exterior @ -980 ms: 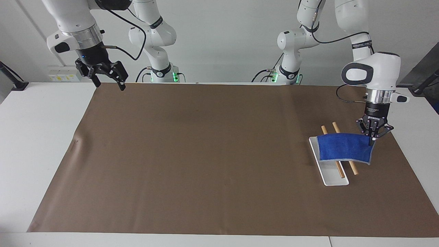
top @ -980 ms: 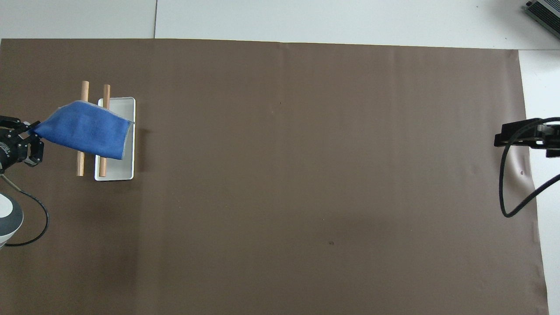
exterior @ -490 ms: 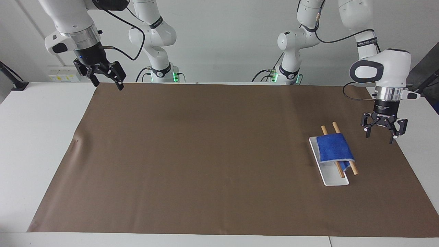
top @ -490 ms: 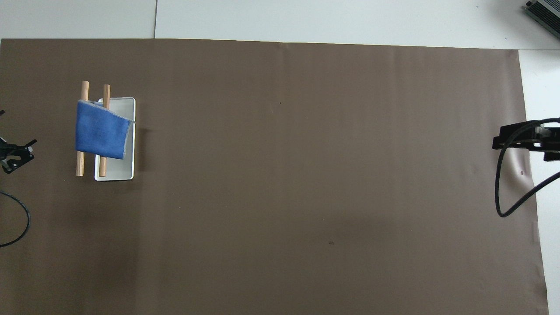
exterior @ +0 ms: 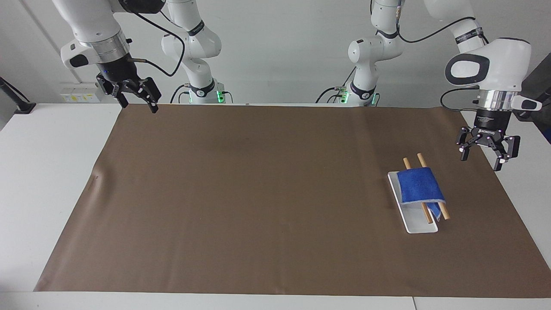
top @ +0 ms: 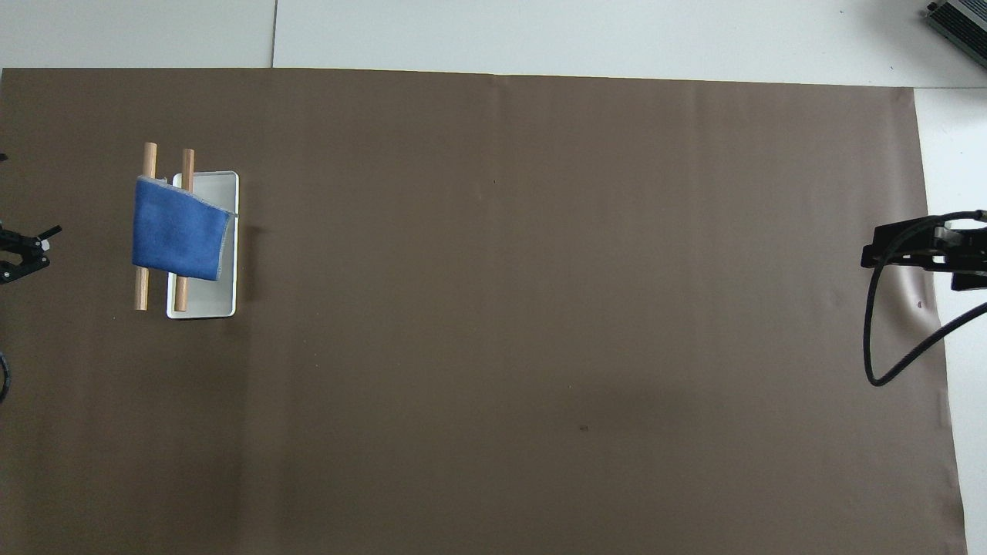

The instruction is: Right arm passes towel to left arm to hang

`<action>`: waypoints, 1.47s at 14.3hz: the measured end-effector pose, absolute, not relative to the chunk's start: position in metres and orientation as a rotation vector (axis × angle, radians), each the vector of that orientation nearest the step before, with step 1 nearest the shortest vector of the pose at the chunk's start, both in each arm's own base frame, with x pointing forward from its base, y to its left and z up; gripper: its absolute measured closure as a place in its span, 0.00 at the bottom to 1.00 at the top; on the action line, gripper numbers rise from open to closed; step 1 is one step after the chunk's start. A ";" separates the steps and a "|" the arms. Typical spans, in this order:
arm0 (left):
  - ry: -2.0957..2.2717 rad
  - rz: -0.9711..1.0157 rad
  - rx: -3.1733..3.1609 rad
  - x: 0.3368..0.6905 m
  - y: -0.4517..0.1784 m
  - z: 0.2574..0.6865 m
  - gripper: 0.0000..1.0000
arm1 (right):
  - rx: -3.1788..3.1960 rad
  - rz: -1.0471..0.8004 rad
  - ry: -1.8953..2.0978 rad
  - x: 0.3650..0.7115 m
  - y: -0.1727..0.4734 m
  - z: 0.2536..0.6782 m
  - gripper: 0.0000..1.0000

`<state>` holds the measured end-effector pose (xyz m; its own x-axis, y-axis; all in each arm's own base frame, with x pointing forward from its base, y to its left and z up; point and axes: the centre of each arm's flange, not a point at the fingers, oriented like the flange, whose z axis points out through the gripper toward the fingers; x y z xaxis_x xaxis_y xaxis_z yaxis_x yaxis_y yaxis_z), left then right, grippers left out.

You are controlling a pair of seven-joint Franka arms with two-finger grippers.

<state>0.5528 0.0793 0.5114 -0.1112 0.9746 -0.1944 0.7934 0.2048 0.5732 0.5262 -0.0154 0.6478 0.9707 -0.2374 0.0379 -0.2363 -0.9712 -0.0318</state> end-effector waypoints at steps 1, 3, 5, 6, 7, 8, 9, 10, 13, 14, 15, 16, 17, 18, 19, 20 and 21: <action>1.899 0.463 1.720 0.557 0.055 0.517 0.00 | -3.097 -0.060 0.328 0.524 -0.014 0.649 0.00; 1.765 0.504 1.895 0.562 -0.001 0.524 0.00 | -3.103 -0.043 0.287 0.523 -0.013 0.647 0.00; 1.619 0.553 2.074 0.562 -0.051 0.530 0.00 | -3.107 -0.004 0.282 0.523 -0.012 0.643 0.00; 1.546 0.578 2.155 0.561 -0.070 0.535 0.00 | -3.107 0.002 0.283 0.525 -0.012 0.642 0.00; 1.461 0.600 2.238 0.561 -0.084 0.543 0.00 | -3.108 0.006 0.283 0.526 -0.012 0.640 0.00; 1.357 0.625 2.333 0.562 -0.092 0.551 0.00 | -3.109 0.009 0.283 0.526 -0.012 0.640 0.00; 1.235 0.651 2.433 0.563 -0.095 0.559 0.00 | -3.110 0.009 0.282 0.526 -0.012 0.639 0.00; 1.091 0.680 2.534 0.565 -0.094 0.566 0.00 | -3.111 0.010 0.283 0.526 -0.013 0.639 0.00; 0.676 0.768 2.744 0.572 -0.089 0.585 0.00 | -3.139 0.006 0.277 0.526 -0.016 0.639 0.00; 0.560 0.775 2.799 0.573 -0.087 0.592 0.00 | -3.146 0.003 0.269 0.527 -0.017 0.639 0.00; 0.440 0.766 2.855 0.574 -0.085 0.601 0.00 | -3.149 0.002 0.263 0.527 -0.018 0.639 0.00; 0.315 0.739 2.913 0.575 -0.083 0.612 0.00 | -3.149 0.001 0.262 0.527 -0.018 0.639 0.00; 0.193 0.696 2.966 0.575 -0.080 0.623 0.00 | -3.149 0.000 0.262 0.527 -0.018 0.639 0.00; 0.077 0.646 3.010 0.575 -0.078 0.637 0.00 | -3.149 0.000 0.262 0.527 -0.018 0.639 0.00; 0.003 0.604 3.037 0.574 -0.075 0.647 0.00 | -3.149 0.000 0.262 0.527 -0.018 0.639 0.00; -0.052 0.558 3.060 0.573 -0.070 0.654 0.00 | -3.149 0.000 0.262 0.527 -0.018 0.639 0.00; -0.102 0.510 3.078 0.571 -0.067 0.659 0.00 | -3.149 0.000 0.260 0.527 -0.017 0.639 0.00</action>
<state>0.5711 -0.0666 0.6593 0.9446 -0.0612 0.3226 -0.0678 -0.9977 0.0090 0.5267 -0.0171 0.6392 0.9864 -0.1642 0.0013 -0.1642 -0.9863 0.0184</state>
